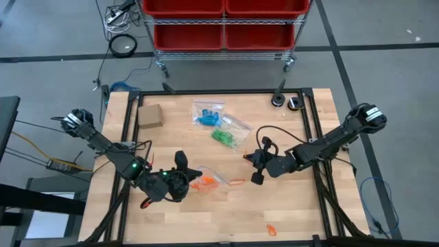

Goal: Sort rubber bands
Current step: Put the orange rubber band into the transparent zip bag

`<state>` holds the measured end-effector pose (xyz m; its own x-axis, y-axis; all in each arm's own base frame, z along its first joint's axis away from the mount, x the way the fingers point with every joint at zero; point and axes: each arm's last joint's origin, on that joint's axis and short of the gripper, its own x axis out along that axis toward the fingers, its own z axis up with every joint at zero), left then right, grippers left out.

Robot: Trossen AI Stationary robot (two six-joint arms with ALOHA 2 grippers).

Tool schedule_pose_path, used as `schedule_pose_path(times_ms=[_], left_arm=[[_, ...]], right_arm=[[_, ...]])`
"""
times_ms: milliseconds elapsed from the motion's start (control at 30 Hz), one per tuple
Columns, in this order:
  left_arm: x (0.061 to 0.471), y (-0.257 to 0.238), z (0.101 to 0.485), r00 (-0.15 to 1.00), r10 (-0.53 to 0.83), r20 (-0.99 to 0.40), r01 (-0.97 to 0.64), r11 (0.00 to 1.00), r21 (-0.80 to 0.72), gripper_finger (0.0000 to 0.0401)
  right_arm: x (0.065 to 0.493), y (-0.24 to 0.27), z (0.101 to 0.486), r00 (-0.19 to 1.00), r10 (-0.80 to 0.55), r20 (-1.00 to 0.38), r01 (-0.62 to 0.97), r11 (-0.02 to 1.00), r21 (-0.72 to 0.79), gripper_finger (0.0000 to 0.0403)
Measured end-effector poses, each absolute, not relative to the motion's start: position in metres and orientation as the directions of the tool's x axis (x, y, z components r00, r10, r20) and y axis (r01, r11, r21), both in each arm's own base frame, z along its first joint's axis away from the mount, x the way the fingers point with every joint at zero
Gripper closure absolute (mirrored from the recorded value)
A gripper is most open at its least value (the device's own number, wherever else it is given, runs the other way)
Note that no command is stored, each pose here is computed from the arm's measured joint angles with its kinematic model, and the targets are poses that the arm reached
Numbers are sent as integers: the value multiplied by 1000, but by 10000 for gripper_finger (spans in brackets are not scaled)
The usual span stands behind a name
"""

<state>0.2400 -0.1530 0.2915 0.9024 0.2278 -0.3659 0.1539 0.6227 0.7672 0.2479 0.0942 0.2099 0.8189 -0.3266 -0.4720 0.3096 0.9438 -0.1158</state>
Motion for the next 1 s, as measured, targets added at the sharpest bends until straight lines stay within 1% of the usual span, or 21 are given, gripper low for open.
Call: schedule_pose_path(times_ms=[100,200,333,400,633,733,833,1000], left_arm=[[240,-153,291,902,228,-366,154,623,767,396],[240,-153,291,902,228,-366,154,623,767,396],[240,-153,291,902,228,-366,154,623,767,396],[240,-153,291,902,228,-366,154,623,767,396],[240,-153,291,902,227,-366,154,623,767,396],[240,-153,292,904,227,-362,149,626,765,396],[241,-153,293,907,225,-356,143,631,763,396],[241,-154,293,910,223,-350,137,634,761,396]], right_arm=[[249,96,212,831,-327,-450,313,944,-109,402],[253,100,221,876,-302,-376,289,953,-92,402],[261,106,239,950,-189,-250,184,982,-43,402],[266,110,254,976,-118,-184,116,993,-23,402],[279,120,300,998,44,-47,-45,999,-25,403],[293,128,303,990,132,-45,-133,990,-33,403],[316,138,296,977,200,-78,-204,978,-40,403],[350,146,282,970,202,-138,-214,974,-72,403]])
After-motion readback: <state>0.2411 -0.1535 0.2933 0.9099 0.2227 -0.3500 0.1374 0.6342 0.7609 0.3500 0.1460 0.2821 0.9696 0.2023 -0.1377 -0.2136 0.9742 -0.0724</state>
